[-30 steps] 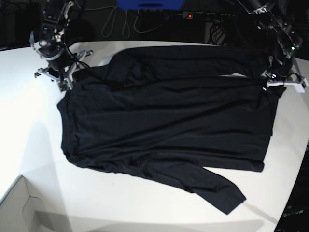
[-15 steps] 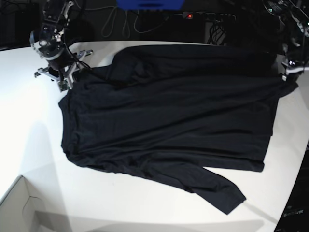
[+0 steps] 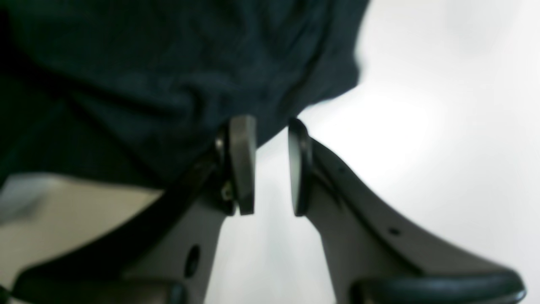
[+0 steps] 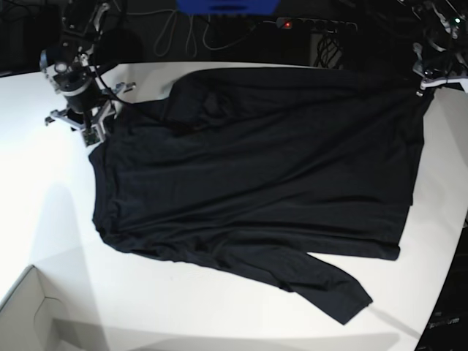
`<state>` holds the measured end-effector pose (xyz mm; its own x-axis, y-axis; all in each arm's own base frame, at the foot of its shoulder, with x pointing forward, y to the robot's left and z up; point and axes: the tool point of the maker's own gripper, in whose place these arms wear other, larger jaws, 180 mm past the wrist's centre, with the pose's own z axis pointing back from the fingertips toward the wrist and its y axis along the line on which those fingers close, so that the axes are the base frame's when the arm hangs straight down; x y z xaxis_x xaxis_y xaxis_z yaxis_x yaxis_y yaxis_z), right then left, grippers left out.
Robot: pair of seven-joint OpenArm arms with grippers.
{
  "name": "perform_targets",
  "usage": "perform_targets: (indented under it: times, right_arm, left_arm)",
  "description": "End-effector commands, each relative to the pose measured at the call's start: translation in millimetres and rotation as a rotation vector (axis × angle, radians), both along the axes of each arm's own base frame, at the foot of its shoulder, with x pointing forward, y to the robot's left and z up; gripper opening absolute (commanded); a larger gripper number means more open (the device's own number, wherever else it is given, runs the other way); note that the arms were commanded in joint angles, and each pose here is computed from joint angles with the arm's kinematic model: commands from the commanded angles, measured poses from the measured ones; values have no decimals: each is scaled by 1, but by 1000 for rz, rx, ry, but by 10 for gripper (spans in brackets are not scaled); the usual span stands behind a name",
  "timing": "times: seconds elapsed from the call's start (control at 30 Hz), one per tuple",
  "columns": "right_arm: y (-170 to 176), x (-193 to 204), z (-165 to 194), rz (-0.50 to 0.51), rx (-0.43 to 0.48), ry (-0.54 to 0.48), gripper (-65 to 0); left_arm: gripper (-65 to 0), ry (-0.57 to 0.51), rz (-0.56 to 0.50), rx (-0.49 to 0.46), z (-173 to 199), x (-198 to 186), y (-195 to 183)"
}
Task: Layout the t-shirt on the table in an organized manner, then fold the t-shirt properly
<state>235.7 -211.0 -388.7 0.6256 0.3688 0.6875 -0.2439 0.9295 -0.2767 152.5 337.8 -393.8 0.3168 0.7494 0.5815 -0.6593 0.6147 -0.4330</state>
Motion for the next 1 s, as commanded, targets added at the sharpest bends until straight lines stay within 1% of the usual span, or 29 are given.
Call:
perform_targets:
  times: [0.0, 0.07, 0.17, 0.27, 0.33, 0.4, 0.43, 0.53, 0.63, 0.77, 0.97]
  right_arm:
    - [2, 10, 17, 10, 3, -64, -504]
    - [5, 13, 25, 20, -4, -84, -506]
    - [20, 28, 29, 61, 13, -110, -506]
    - [34, 42, 12, 89, 62, -84, -508]
    - [36, 49, 0, 83, 88, -60, -510]
    - [36, 56, -10, 76, 107, -42, -533]
    - [32, 57, -15, 77, 103, -27, -547]
    - [21, 53, -33, 73, 99, 28, -557]
    - [-6, 42, -46, 16, 89, 69, -557]
    - [-39, 30, -48, -83, 84, 75, -557]
    - [-68, 19, -46, -155, 65, 74, -557]
  left_arm:
    - [-650, -31, -3, 22, 9, 7, 6]
    - [-650, -21, 2, 8, 3, 5, 6]
    - [-650, -25, 4, 3, 2, 7, 5]
    - [-650, -30, 4, 5, 3, 9, 6]
    - [-650, -33, 4, 5, 4, 10, 6]
    - [-650, -42, 4, 5, 5, 14, 6]
    - [-650, -42, 4, 3, 5, 14, 6]
    - [-650, -44, 4, 3, 5, 15, 6]
    - [-650, -47, 4, 3, 6, 16, 6]
    - [-650, -61, 7, -9, 5, 23, 5]
    - [-650, -50, 17, -56, -10, 26, 1]
